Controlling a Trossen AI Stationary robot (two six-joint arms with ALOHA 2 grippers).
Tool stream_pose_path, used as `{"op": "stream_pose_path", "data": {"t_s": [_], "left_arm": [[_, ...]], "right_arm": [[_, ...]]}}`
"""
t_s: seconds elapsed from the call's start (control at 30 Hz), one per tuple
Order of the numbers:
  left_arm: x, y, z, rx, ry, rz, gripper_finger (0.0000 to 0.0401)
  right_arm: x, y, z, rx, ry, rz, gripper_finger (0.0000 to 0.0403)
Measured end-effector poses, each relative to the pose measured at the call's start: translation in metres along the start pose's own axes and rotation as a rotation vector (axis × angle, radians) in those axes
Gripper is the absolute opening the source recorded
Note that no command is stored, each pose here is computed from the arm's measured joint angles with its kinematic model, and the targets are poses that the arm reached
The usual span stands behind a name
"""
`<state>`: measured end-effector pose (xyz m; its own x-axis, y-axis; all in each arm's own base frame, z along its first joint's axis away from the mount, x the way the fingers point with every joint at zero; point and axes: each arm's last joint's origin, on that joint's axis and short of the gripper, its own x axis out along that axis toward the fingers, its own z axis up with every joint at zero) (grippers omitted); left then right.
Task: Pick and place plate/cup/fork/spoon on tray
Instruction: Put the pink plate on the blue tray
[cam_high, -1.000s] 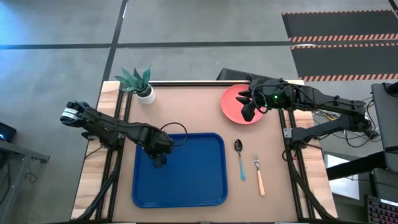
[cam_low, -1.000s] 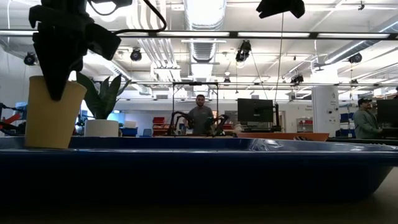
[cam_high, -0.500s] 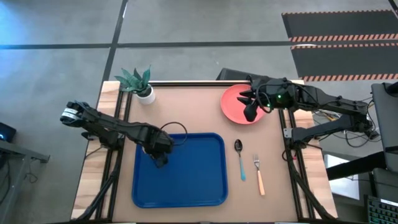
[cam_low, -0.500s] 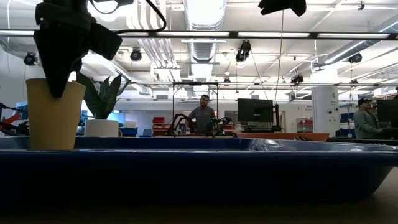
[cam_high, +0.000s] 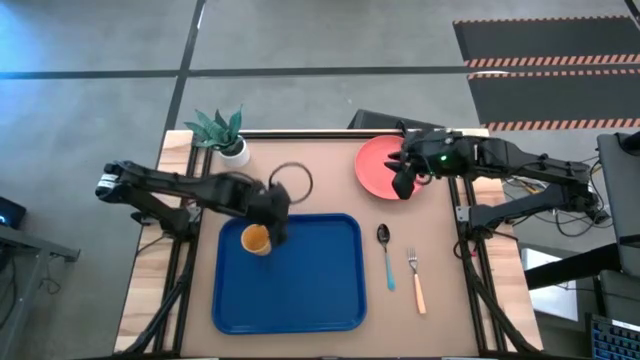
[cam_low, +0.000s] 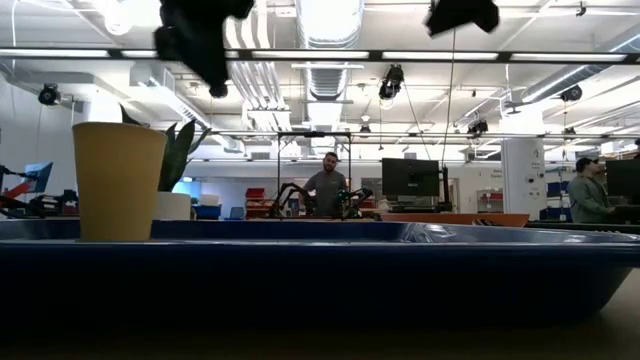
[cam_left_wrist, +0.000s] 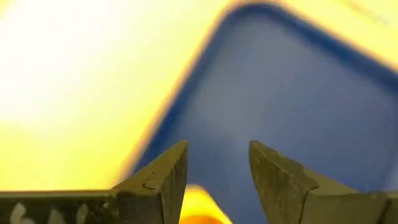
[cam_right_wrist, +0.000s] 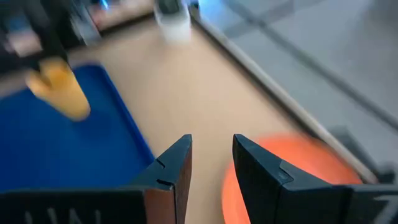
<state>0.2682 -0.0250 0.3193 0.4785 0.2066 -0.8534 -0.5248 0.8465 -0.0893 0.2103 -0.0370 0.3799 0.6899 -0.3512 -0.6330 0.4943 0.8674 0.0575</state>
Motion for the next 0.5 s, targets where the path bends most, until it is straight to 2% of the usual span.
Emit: {"op": "stream_pose_path", "data": {"t_s": [0.17,0.37,0.5], "left_arm": [[-0.025,0.011,0.02,0.079,-0.163,0.1,0.0154],[-0.053,0.03,0.028,0.007,-0.381,0.318,0.0154],[-0.066,0.038,0.027,-0.046,-0.5,0.401,0.0154]], "right_arm": [[0.015,-0.002,-0.021,0.044,0.266,-0.096,0.0126],[0.046,0.001,-0.035,0.003,0.454,-0.173,0.0148],[0.077,0.0,-0.041,-0.02,0.539,-0.207,0.0159]]}}
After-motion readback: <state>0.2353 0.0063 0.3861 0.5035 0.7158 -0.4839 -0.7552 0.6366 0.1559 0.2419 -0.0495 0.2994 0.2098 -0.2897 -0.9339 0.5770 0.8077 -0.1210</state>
